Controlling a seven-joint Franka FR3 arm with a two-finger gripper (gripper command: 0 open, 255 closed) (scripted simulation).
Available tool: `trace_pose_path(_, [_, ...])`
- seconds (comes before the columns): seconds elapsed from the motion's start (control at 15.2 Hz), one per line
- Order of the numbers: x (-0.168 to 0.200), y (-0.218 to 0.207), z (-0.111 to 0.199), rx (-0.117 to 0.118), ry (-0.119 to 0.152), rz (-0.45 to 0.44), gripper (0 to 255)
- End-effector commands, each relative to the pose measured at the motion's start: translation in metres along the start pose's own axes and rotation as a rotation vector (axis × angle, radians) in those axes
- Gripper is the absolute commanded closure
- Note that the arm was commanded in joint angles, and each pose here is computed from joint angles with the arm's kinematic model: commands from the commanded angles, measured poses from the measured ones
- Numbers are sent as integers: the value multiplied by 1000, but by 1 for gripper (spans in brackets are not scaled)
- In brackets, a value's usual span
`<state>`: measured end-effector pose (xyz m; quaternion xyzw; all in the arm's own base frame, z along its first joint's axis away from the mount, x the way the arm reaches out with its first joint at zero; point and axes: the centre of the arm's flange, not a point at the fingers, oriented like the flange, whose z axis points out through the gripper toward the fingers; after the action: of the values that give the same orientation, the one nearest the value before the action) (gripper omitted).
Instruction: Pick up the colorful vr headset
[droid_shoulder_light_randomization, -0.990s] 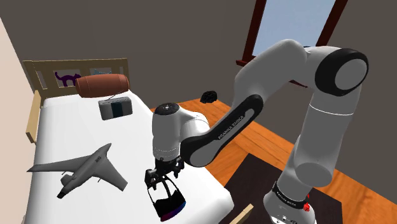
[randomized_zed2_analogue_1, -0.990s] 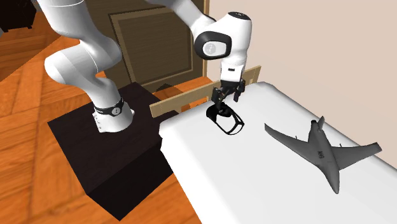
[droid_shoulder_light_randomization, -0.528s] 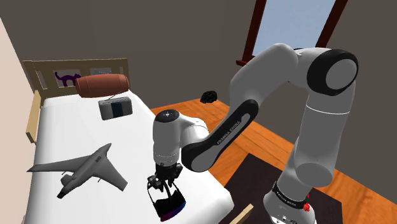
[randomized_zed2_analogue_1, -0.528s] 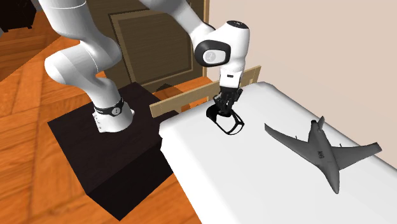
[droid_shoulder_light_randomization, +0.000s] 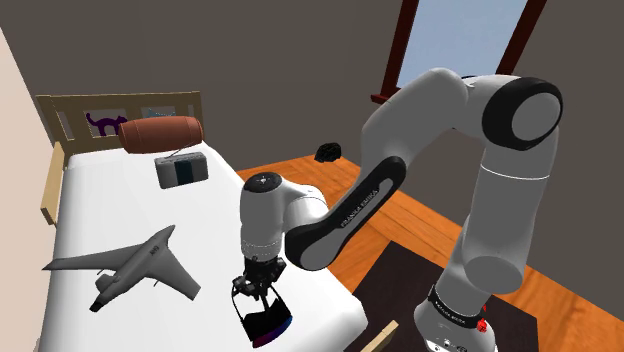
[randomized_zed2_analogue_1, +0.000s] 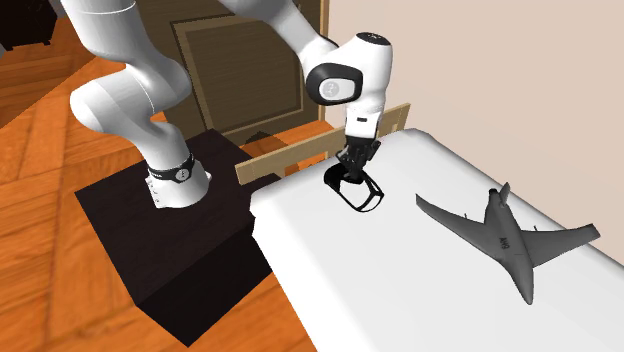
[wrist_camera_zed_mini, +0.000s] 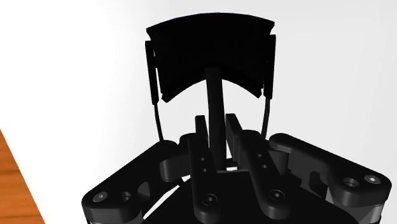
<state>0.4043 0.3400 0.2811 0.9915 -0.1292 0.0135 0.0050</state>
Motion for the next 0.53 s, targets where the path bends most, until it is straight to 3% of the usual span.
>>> trace_pose_path(0.0, [0,0,-5,0,0,0,255])
trace_pose_path(0.46, [1,0,-42,0,0,0,255])
